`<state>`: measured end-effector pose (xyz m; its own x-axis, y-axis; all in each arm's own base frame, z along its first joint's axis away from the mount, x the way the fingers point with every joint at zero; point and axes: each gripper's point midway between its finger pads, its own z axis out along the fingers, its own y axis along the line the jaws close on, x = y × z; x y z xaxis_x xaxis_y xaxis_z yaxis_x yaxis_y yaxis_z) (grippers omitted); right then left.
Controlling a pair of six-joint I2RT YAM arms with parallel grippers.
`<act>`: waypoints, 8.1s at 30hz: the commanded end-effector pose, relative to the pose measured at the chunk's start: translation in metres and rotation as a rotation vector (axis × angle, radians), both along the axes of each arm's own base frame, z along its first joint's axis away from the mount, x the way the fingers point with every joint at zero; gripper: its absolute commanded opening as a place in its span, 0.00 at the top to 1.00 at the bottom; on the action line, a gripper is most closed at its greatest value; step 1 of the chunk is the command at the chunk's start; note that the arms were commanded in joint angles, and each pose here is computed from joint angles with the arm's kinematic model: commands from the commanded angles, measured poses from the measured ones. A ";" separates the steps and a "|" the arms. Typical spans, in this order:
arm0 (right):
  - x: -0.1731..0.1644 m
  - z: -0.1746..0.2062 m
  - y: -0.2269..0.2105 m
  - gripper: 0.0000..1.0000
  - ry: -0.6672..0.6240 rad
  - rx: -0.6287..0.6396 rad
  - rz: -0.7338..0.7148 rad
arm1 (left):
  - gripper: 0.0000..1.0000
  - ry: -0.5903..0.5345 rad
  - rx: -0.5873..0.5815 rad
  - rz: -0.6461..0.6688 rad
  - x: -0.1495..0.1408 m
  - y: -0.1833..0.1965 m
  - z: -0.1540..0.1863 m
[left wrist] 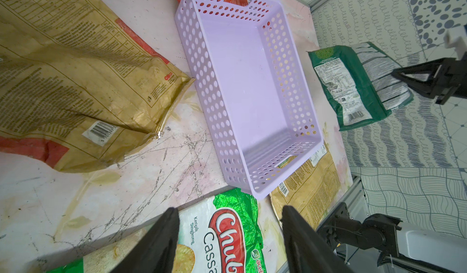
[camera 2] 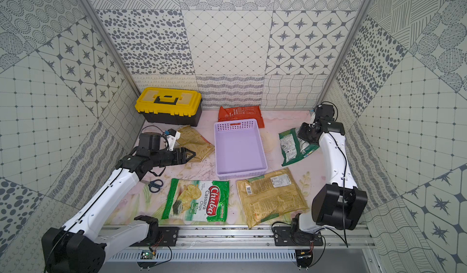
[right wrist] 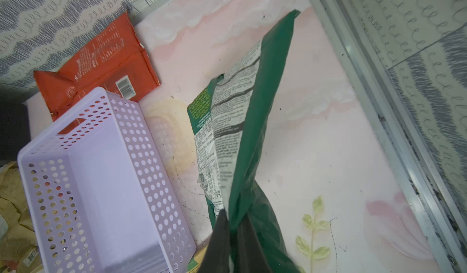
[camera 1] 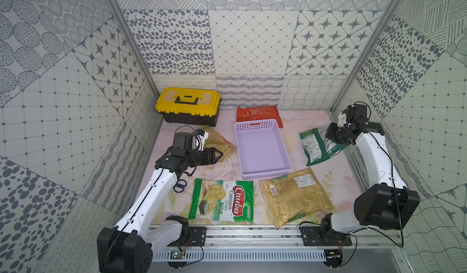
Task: Put the potato chips into the basket
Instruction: Pick up the potato chip from the center of the board, then place the potato chip in the basket, then pick up the potato chip from the center of the board.
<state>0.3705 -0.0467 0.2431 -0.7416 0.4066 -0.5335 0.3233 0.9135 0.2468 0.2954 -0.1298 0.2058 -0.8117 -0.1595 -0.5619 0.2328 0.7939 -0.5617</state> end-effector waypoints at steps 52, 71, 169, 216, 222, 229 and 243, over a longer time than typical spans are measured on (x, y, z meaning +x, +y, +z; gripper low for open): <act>0.035 -0.014 0.319 1.00 -0.216 0.362 0.459 | 0.31 -0.138 0.061 0.041 0.007 0.013 0.002; 0.033 -0.112 0.251 0.90 0.063 0.162 0.397 | 0.30 -0.124 0.055 0.057 0.009 0.015 -0.001; -0.272 -0.155 0.068 0.18 0.519 0.280 -0.686 | 0.30 -0.259 0.283 -0.566 -0.063 -0.136 0.034; -0.218 -0.118 0.016 0.96 0.262 0.088 -0.747 | 0.27 -0.334 0.398 -0.523 -0.056 -0.115 0.021; -0.223 -0.080 -0.007 0.97 0.216 0.011 -0.740 | 0.26 -0.359 0.392 -0.519 -0.054 -0.117 0.023; -0.212 -0.001 -0.034 0.97 0.052 -0.148 -0.675 | 0.26 -0.403 0.397 -0.499 -0.055 -0.111 0.026; -0.120 0.107 0.021 0.97 -0.145 -0.006 -0.317 | 0.25 -0.502 0.441 -0.399 -0.041 -0.094 0.032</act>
<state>0.2190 -0.0527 0.3358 -0.4462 0.6432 -0.6223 0.6741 0.6989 0.2391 0.2385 -0.2277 0.2201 -0.4644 0.4461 -0.7651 0.7188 0.6945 -0.0314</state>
